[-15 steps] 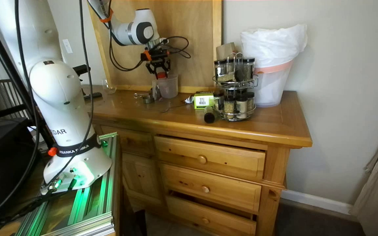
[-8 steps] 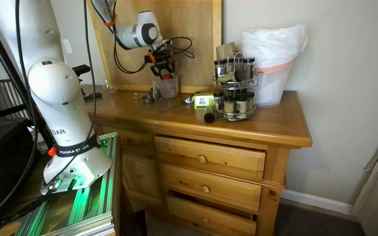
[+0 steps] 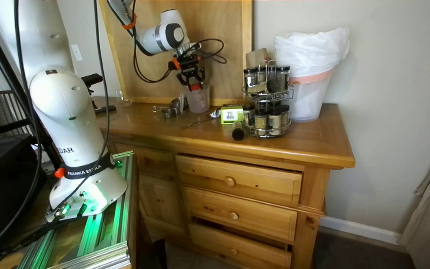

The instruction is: Put the orange container inside the clear jug

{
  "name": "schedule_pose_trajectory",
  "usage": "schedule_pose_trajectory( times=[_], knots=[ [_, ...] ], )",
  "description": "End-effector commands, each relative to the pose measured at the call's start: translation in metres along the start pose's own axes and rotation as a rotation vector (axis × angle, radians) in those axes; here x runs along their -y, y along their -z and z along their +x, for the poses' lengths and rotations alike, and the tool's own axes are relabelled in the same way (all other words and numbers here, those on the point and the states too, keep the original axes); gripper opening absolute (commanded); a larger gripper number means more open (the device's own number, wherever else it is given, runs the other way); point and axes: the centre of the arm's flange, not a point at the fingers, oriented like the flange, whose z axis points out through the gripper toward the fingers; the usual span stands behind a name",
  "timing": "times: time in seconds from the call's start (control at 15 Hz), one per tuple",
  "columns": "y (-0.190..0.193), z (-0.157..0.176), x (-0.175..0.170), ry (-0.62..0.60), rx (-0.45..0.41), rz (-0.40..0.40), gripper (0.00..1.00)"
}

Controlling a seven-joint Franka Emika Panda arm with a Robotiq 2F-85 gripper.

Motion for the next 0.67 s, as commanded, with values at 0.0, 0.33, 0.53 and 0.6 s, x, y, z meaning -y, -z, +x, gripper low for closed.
schedule_pose_trajectory(
  times=[0.0, 0.33, 0.53, 0.6],
  knots=[
    [0.000, 0.000, 0.001, -0.002, -0.001, 0.002, 0.58],
    [0.000, -0.001, -0.003, -0.013, 0.013, -0.015, 0.33],
    [0.001, -0.005, -0.012, -0.032, 0.042, -0.062, 0.33],
    [0.001, -0.006, -0.014, -0.034, 0.050, -0.067, 0.33]
  ],
)
